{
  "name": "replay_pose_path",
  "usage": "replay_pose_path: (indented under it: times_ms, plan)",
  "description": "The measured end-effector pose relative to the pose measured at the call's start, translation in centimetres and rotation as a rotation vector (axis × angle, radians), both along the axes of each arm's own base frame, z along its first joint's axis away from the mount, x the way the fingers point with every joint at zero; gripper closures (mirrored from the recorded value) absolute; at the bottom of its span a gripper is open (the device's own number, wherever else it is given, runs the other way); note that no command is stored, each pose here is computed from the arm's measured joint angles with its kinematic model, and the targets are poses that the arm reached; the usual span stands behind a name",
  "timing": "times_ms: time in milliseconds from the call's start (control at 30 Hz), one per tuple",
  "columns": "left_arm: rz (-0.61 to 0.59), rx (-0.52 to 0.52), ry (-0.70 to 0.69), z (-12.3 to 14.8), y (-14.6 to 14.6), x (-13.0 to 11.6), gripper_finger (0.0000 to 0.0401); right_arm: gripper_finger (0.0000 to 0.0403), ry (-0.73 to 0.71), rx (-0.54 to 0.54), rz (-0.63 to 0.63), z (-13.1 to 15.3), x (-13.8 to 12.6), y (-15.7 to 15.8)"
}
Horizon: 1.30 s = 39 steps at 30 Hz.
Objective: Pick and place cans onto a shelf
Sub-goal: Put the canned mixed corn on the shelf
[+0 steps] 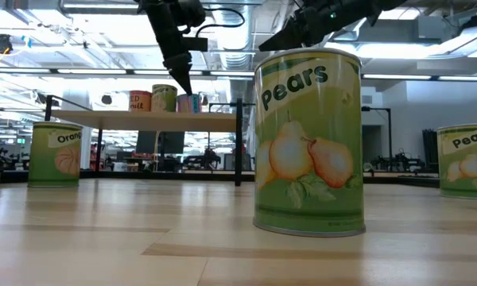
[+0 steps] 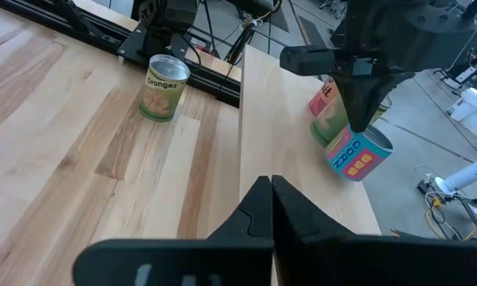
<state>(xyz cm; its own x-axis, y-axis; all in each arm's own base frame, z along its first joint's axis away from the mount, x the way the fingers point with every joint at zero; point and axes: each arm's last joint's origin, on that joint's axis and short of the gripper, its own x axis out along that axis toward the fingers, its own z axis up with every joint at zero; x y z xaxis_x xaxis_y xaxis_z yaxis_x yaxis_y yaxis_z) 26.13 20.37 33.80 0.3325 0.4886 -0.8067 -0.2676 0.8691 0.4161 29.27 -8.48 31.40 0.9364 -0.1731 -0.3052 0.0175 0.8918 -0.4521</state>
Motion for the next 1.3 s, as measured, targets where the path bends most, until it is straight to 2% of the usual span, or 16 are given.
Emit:
replay_pose_path:
  times_ms: [267, 933, 1300]
  plan:
    - [-0.032, -0.008, -0.047, 0.17, 0.03, 0.33, 0.0401, 0.0394, 0.0, 0.0, 0.001, 0.0, 0.0, 0.01]
    - [-0.025, -0.004, -0.013, 0.06, -0.03, 0.13, 0.0401, 0.0394, -0.003, -0.004, 0.013, 0.04, 0.11, 0.33]
    - [-0.028, -0.008, -0.013, 0.04, -0.05, 0.13, 0.0378, 0.0394, -0.003, -0.004, 0.013, 0.04, 0.11, 0.33]
